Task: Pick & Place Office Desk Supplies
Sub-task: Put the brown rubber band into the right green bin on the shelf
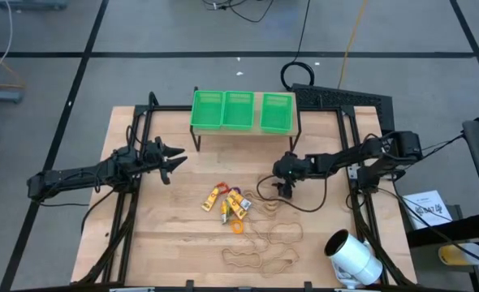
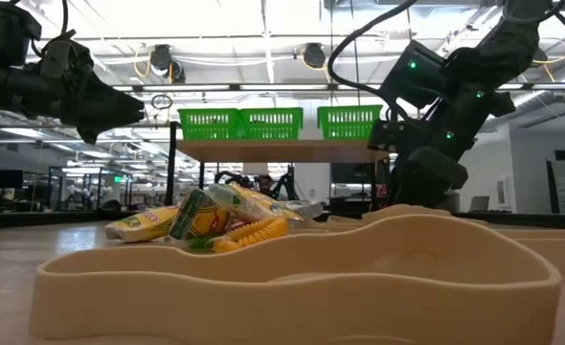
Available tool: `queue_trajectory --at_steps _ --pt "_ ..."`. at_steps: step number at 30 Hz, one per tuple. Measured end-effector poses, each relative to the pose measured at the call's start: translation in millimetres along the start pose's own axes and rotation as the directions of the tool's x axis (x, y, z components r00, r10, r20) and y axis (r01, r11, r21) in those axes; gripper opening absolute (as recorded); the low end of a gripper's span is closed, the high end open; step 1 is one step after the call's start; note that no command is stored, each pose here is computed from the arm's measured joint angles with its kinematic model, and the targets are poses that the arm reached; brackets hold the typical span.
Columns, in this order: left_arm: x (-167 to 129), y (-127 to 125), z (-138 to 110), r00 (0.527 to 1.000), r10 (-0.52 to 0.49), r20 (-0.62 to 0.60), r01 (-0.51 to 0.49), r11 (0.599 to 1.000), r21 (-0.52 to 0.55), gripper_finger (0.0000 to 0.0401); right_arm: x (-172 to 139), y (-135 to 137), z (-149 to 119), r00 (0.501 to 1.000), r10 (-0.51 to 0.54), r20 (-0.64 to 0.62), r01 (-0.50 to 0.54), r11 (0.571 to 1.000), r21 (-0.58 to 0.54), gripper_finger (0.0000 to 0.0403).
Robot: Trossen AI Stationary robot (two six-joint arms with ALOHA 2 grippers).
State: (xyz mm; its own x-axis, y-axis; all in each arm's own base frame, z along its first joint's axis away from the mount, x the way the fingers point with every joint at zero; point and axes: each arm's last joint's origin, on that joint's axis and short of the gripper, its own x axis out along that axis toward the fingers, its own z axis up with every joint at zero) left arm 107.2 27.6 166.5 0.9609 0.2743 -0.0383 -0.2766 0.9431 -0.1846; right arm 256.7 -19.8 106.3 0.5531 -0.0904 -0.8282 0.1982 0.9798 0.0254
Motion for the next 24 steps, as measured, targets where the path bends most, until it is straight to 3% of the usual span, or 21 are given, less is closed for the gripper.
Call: queue_trajectory --at_steps 6,11,15,24 --pt "0 0 0 1.0 0.0 0.0 0.0 1.0 0.0 0.0159 -3 0 3 0.999 0.005 0.039 -0.006 1.0 0.021 0.0229" --pt "0 0 0 1.0 0.0 0.0 0.0 1.0 0.0 0.0159 -16 1 13 0.991 0.015 0.132 -0.021 0.999 0.04 0.022" --pt "0 0 0 1.0 0.0 0.0 0.0 1.0 0.0 0.0159 -26 1 21 0.98 0.023 0.199 -0.033 0.998 0.047 0.0237" --pt "0 0 0 1.0 0.0 0.0 0.0 1.0 0.0 0.0159 -18 1 13 0.992 0.016 0.124 -0.026 0.996 0.08 0.0308"
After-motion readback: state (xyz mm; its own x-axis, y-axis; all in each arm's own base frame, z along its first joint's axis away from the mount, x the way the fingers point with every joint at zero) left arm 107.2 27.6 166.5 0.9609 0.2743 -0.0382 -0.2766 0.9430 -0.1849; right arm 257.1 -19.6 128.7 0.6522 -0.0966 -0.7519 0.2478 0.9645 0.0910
